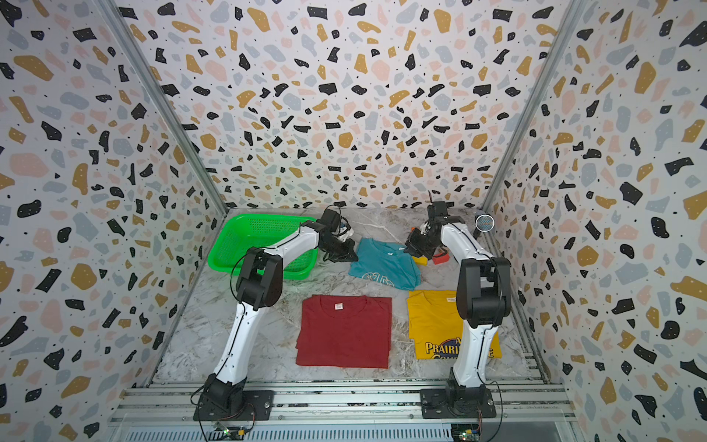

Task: Put the folded t-shirts into the basket
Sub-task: Pick up the T-shirt from the center of the board.

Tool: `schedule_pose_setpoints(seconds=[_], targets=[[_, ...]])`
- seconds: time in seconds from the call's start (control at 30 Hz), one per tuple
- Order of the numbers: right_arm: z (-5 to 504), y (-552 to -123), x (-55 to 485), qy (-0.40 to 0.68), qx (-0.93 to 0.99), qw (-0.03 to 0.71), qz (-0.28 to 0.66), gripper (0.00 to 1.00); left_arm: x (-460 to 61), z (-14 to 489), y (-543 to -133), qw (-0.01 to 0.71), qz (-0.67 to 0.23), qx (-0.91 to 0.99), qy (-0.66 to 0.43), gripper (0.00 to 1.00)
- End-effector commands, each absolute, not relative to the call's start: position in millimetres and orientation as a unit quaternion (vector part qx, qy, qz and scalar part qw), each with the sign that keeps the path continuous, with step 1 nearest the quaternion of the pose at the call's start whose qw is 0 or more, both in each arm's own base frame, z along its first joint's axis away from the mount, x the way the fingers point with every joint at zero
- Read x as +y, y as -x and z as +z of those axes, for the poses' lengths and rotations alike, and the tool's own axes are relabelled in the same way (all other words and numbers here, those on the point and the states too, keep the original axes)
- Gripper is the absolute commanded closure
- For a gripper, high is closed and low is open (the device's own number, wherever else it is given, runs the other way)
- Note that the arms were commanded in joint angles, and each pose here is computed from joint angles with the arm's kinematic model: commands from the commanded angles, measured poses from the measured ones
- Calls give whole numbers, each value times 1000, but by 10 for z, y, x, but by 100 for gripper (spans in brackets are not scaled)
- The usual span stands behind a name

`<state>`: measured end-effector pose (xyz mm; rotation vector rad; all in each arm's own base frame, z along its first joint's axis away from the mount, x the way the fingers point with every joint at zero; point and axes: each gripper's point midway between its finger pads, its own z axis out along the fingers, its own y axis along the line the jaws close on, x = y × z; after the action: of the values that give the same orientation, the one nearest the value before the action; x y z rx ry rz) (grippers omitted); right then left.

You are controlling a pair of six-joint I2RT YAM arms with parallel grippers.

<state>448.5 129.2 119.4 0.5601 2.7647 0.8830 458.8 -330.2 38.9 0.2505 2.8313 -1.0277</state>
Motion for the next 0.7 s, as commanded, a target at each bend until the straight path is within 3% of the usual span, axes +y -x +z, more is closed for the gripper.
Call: schedule_pose_setpoints(seconds=[0.0, 0.23, 0.27, 0.3, 0.4, 0.53, 0.67], targets=[[1272, -4514, 1329, -177, 929, 88, 312, 100, -3317, 752, -4393, 55, -375, 922, -79, 100], [1127, -4555, 1364, -166, 932, 71, 315, 100, -3056, 866, -4072, 67, -372, 925, -42, 100], [1104, -4563, 1366, -163, 933, 69, 314, 100, -3048, 824, -4040, 65, -373, 925, -40, 92], [1055, -4567, 1368, -161, 934, 66, 313, 100, -3047, 784, -4030, 64, -374, 924, -41, 75], [967, -4577, 1371, -156, 936, 60, 310, 100, -3009, 691, -4130, 78, -356, 929, -61, 53], [905, -4586, 1368, -152, 938, 57, 306, 100, -2885, 651, -4379, 107, -314, 941, -58, 32], [929, -4590, 1370, -146, 939, 62, 307, 100, -2804, 760, -4605, 147, -277, 947, -69, 23]])
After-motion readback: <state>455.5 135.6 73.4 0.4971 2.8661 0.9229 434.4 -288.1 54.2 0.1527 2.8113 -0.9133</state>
